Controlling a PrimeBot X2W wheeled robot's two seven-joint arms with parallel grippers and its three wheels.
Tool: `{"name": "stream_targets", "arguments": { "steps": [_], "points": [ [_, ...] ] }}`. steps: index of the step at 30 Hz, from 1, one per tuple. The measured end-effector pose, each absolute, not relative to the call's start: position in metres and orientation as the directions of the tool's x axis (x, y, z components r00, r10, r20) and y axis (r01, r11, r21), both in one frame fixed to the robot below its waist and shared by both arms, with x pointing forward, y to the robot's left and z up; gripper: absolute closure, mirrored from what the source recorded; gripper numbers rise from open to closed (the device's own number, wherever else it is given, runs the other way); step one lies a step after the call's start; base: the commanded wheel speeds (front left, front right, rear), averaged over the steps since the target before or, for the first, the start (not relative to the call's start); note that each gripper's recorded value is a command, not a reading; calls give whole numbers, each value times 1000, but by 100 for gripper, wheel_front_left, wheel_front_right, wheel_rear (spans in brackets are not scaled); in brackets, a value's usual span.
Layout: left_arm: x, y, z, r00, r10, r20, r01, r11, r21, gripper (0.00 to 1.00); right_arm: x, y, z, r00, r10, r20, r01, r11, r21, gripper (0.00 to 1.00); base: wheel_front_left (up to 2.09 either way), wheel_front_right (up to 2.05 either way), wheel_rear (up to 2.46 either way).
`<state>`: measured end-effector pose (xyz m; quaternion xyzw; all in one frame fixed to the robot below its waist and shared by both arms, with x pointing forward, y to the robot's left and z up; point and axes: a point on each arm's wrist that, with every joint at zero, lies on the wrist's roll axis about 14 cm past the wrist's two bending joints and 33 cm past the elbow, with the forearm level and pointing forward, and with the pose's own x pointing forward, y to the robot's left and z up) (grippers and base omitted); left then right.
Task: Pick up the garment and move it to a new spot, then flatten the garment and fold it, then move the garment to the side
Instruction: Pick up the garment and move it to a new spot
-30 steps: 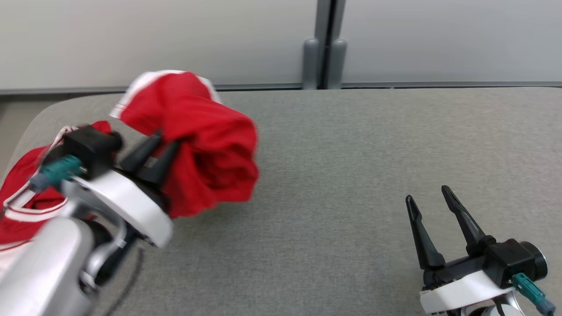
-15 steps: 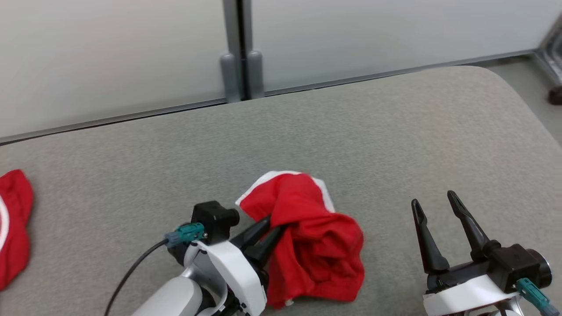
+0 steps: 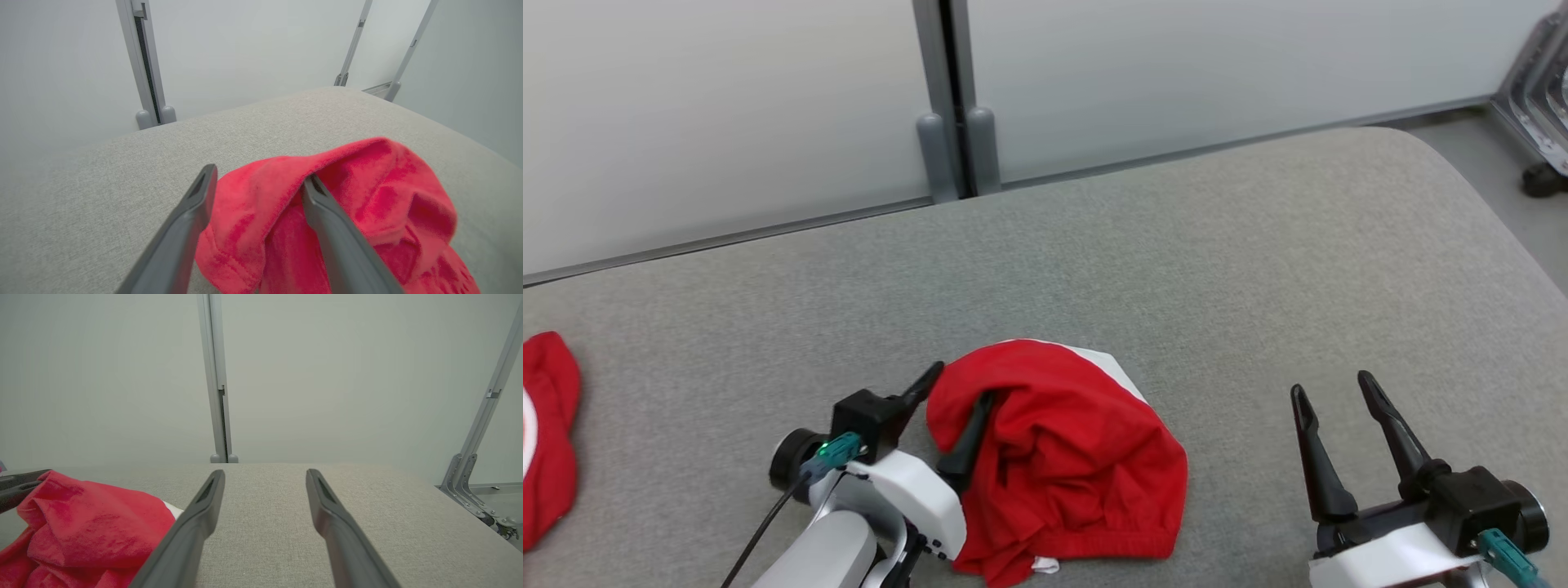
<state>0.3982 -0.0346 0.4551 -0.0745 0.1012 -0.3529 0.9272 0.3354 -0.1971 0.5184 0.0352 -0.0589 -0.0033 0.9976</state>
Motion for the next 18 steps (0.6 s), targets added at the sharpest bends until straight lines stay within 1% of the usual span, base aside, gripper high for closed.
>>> {"name": "stream_targets", "arguments": {
  "steps": [3, 4, 5, 6, 7, 10, 13, 14, 17, 18],
  "points": [
    [401, -7, 482, 817, -574, -45, 558, 809, -186, 0, 337, -195, 525, 990, 2, 140, -9, 999, 49, 0, 0, 0, 0],
    [401, -7, 482, 817, -574, -45, 558, 809, -186, 0, 337, -195, 525, 990, 2, 140, -9, 999, 49, 0, 0, 0, 0],
    [400, 5, 491, 842, -539, -11, 529, 830, -175, 0, 339, -195, 528, 989, 6, 149, -13, 999, 45, 0, 0, 0, 0],
    [392, 34, 499, 889, -458, 21, 455, 876, -163, 0, 342, -194, 535, 986, 20, 168, -24, 999, 25, 0, 0, 0, 0],
    [392, 34, 499, 889, -458, 21, 455, 876, -163, 0, 342, -194, 535, 986, 20, 168, -24, 999, 25, 0, 0, 0, 0],
    [372, 77, 495, 943, -332, 20, 331, 930, -157, 0, 345, -191, 541, 981, 44, 188, -45, 999, 2, 0, 0, 0, 0],
    [356, 114, 496, 973, -230, 29, 232, 966, -115, 0, 347, -189, 544, 978, 59, 198, -58, 998, -9, 0, 0, 0, 0],
    [351, 126, 498, 981, -190, 34, 192, 974, -116, 0, 348, -188, 545, 978, 63, 200, -62, 998, -10, 0, 0, 0, 0],
    [334, 155, 496, 993, -115, 35, 117, 991, -63, 0, 347, -187, 544, 978, 73, 197, -71, 997, -18, 0, 0, 0, 0],
    [329, 165, 497, 997, -73, 41, 76, 994, -73, 0, 346, -186, 542, 979, 74, 192, -72, 997, -20, 0, 0, 0, 0]
  ]
}}
